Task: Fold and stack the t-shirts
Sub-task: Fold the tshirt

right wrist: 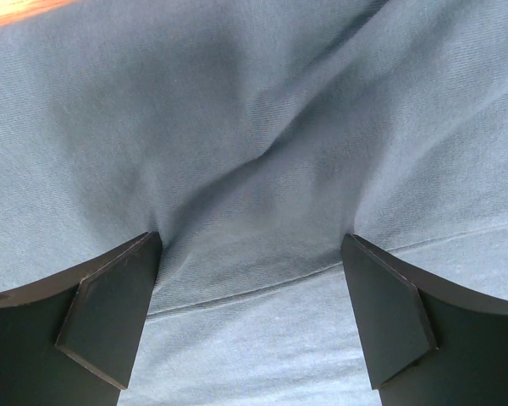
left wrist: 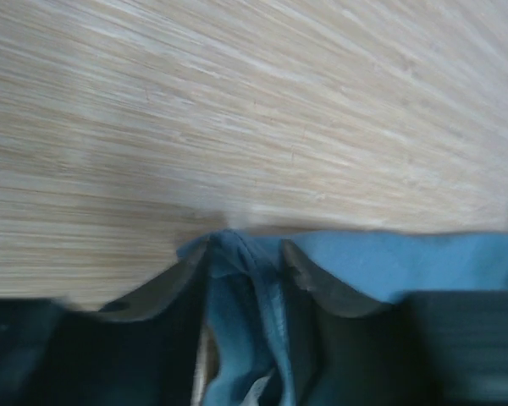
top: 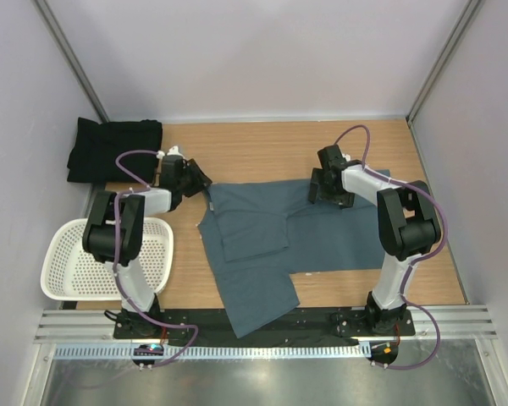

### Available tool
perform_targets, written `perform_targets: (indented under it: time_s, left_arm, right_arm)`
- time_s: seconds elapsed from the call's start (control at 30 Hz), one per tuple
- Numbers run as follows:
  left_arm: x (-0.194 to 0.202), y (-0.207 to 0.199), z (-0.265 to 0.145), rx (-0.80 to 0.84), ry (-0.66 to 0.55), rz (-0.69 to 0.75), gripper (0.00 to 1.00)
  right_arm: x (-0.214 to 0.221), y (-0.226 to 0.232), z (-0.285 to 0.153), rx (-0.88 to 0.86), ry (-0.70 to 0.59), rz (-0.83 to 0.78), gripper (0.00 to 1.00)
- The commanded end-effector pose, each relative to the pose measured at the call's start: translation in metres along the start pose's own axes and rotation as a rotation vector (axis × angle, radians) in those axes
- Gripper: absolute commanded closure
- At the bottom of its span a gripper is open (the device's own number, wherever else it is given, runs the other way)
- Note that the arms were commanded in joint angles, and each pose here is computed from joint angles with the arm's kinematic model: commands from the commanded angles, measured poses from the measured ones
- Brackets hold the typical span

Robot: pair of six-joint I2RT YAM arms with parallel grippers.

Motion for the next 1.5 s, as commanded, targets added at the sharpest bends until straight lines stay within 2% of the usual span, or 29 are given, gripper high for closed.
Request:
perform_targets:
  time_s: [0.0, 0.07, 0.17, 0.3, 0.57, 0.8, 0.93, 1.17, 1.2, 1.47]
  left_arm:
    - [-0.025, -0.012, -0.024, 0.024, -0.084, 0.041, 0.51]
    - [-0.034, -0.016, -0.039, 0.006, -0.104, 0.042, 0.32]
    - [-0.041, -0.024, -0.055, 0.025, -0.108, 0.034, 0.30]
    - [-0.038, -0.032, -0.064, 0.066, -0.087, -0.021, 0.30]
    - [-0.002, -0.039, -0.058, 0.046, 0.026, -0.106, 0.31]
    - [0.004, -0.035, -0.043, 0.022, 0.045, -0.115, 0.33]
    - [0.007, -0.034, -0.029, 0.033, 0.062, -0.116, 0.35]
    - [0.011, -0.037, -0.019, 0.092, 0.068, -0.119, 0.51]
    - [0.011, -0.038, -0.019, 0.094, 0.068, -0.115, 0.52]
    - [0.019, -0.030, -0.014, 0.063, 0.065, -0.110, 0.82]
  right_arm:
    - [0.001, -0.010, -0.006, 0.034, 0.007, -0.019, 0.06]
    - [-0.001, -0.008, -0.008, 0.017, 0.003, -0.017, 0.06]
    - [-0.004, -0.006, -0.012, 0.001, 0.000, -0.013, 0.06]
    - [-0.006, -0.004, -0.015, -0.016, 0.000, -0.012, 0.06]
    - [-0.006, -0.004, -0.024, -0.025, 0.024, -0.027, 0.06]
    - [-0.013, 0.007, -0.089, -0.212, 0.037, -0.036, 0.06]
    - [0.002, 0.009, -0.114, -0.276, 0.069, -0.069, 0.06]
    - [0.057, 0.034, -0.130, -0.390, 0.148, -0.109, 0.06]
    - [0.062, 0.040, -0.129, -0.407, 0.147, -0.077, 0.07]
    - [0.114, 0.068, -0.115, -0.452, 0.191, -0.138, 0.13]
Point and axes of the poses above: each gripper's point midway between its finger pads, its own z axis out along the fingers, its own y axis along the line the jaws close on, x = y × z, the point moved 9 cm from there along -z, back along the fingers, and after that the axes turned 9 degrees about z, right-handed, at the moved point
